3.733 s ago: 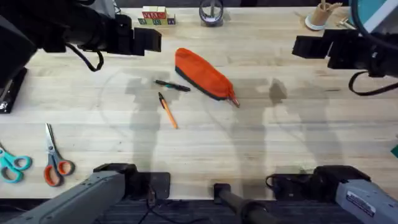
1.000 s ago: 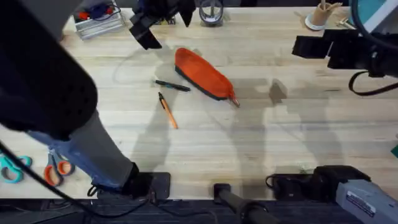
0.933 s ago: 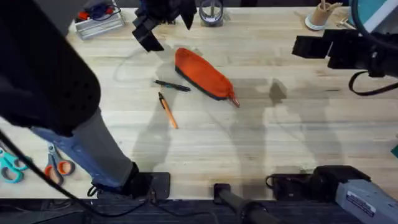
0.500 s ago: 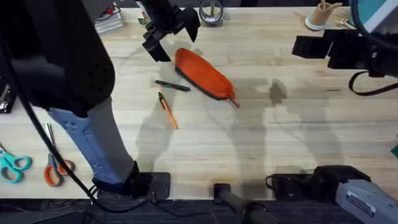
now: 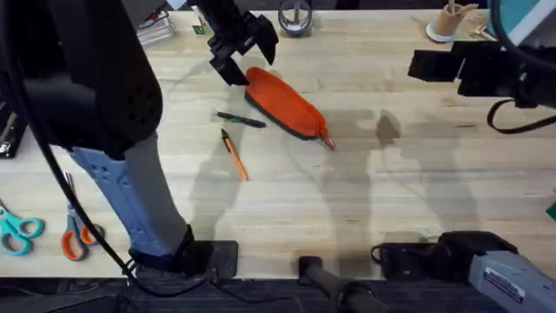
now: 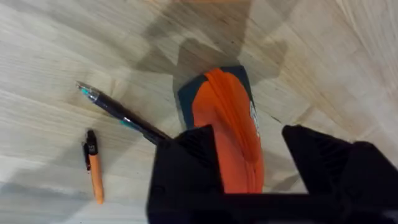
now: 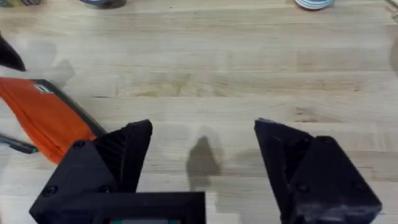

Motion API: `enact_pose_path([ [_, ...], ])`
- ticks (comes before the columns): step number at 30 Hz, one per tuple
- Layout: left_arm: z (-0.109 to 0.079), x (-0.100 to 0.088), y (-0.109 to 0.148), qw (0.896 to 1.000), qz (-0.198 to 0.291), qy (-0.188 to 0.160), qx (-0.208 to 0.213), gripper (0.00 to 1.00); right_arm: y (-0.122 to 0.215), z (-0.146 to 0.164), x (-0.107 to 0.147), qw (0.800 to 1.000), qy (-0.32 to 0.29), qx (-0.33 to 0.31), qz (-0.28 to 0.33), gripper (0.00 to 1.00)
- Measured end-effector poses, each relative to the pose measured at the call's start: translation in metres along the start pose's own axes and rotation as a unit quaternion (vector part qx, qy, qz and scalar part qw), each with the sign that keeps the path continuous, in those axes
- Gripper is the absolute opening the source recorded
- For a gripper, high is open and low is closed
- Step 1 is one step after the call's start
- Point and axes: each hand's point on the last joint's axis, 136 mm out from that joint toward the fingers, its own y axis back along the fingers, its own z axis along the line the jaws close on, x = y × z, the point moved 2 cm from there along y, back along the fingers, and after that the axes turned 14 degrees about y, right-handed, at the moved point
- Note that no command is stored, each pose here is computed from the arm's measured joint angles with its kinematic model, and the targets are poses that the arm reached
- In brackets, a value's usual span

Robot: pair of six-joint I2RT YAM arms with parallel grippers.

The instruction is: Unzip the bag, pick up the pens from the table one at a time and place them inside, then zip the bag closed.

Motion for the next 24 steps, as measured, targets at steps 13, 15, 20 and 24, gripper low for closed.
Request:
enact_pose_path([
  [13, 0.0049, -0.0088, 0.0035, 1.000, 0.005, 0.019, 0.003, 0.123, 0.0001, 0.0000, 0.0000, 1.000, 0.000, 0.000, 0.000, 0.996],
  [15, 0.0055, -0.0084, 0.0035, 1.000, 0.006, 0.019, 0.002, 0.046, 0.0001, 0.0000, 0.0000, 1.000, 0.000, 0.000, 0.000, 0.997],
  [20, 0.0055, -0.0084, 0.0035, 1.000, 0.006, 0.019, 0.002, 0.042, 0.0001, 0.0000, -0.0001, 1.000, 0.000, 0.000, 0.000, 0.997],
  [24, 0.0054, -0.0084, 0.0035, 1.000, 0.006, 0.019, 0.002, 0.040, 0.0000, 0.0000, 0.0000, 1.000, 0.000, 0.000, 0.000, 0.997],
])
